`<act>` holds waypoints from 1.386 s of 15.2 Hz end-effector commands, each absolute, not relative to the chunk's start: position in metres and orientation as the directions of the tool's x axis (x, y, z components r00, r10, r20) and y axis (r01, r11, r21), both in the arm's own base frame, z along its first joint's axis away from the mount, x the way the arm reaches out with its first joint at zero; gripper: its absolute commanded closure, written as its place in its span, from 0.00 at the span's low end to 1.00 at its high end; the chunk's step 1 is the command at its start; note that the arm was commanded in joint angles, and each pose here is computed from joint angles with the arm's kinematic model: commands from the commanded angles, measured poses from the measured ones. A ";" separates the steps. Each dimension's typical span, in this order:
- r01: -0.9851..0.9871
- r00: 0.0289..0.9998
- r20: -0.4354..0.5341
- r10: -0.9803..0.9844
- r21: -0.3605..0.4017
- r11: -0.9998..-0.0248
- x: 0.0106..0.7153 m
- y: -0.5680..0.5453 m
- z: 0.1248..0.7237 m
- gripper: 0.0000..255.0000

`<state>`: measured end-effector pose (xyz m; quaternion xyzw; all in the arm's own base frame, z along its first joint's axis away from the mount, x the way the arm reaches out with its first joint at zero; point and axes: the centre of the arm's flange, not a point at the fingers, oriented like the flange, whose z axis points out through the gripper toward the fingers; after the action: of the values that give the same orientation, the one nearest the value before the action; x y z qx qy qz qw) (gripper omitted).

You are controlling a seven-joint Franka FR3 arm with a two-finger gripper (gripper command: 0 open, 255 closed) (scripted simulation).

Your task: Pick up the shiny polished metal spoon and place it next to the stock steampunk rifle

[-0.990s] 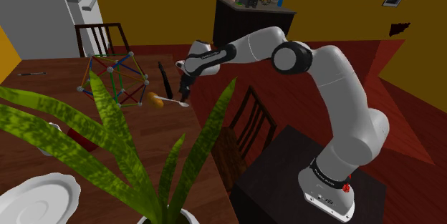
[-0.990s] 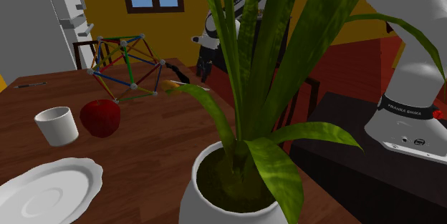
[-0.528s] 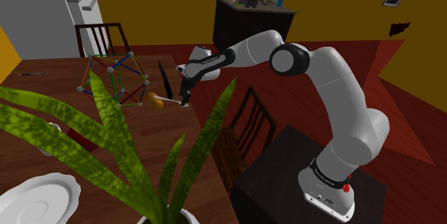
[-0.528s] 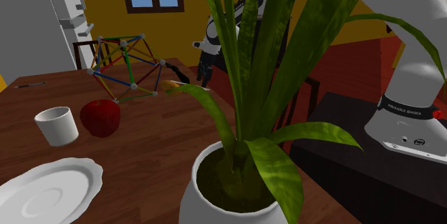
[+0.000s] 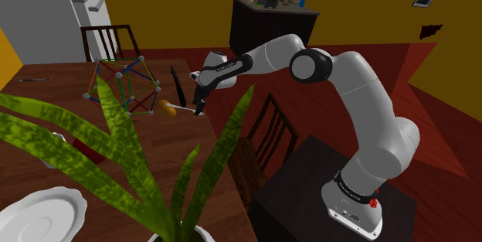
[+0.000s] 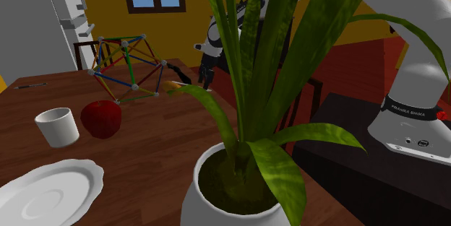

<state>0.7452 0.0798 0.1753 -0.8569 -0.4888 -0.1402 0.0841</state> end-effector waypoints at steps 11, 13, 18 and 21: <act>0.861 0.483 0.323 0.814 -0.007 -0.508 0.745 0.080 0.181 1.00; 0.861 0.483 0.323 0.814 -0.007 -0.508 0.745 0.080 0.191 1.00; 0.861 0.483 0.323 0.814 -0.007 -0.508 0.745 0.080 0.218 1.00; 0.861 0.483 0.323 0.814 -0.007 -0.508 0.745 0.080 0.233 1.00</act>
<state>0.7455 0.0796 0.2286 -0.8569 -0.4888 -0.1404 0.0841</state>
